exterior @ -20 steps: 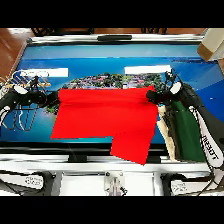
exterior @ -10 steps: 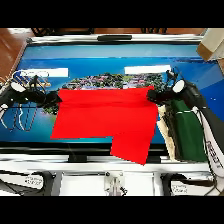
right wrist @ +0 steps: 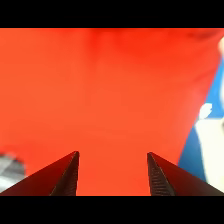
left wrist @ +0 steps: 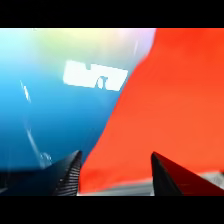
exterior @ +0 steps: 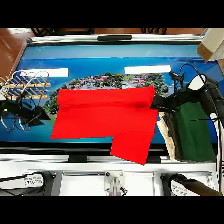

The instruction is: Fold the shirts.

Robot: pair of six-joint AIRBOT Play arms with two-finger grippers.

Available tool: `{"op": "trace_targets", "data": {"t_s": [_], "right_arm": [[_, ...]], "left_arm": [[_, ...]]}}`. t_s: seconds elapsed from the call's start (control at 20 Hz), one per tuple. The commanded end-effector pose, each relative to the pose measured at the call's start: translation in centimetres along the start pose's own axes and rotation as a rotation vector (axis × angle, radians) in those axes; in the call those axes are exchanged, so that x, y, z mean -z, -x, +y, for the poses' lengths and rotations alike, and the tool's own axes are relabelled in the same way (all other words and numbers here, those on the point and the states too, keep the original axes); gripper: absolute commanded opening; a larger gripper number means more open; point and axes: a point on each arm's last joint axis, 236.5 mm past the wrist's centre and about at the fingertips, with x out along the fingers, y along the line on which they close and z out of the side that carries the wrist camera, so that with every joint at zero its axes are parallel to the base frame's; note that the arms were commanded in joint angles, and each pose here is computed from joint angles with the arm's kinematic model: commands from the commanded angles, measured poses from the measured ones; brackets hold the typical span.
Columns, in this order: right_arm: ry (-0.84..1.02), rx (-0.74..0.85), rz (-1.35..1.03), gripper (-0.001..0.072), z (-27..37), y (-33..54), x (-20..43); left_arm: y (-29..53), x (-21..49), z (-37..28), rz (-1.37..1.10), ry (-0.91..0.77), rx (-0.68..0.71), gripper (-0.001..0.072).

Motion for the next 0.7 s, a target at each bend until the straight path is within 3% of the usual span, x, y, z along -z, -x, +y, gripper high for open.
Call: {"op": "trace_targets", "data": {"t_s": [0.0, 0.35, 0.65], "right_arm": [[0.013, -0.083, 0.062, 0.0555, 2.2, 1.0, 2.0], [0.033, -0.084, 0.08, 0.0555, 3.1, 0.6, 2.5], [0.08, -0.046, 0.082, 0.0555, 3.4, 0.1, 2.7]], "left_arm": [[-1.2, 4.1, 0.6, 0.066, -0.019, 0.016, 0.0539], [-1.5, 1.9, 1.2, -0.028, -0.044, -0.012, 0.0539], [-4.0, 3.8, 1.9, 0.032, -0.04, -0.016, 0.0539]]}}
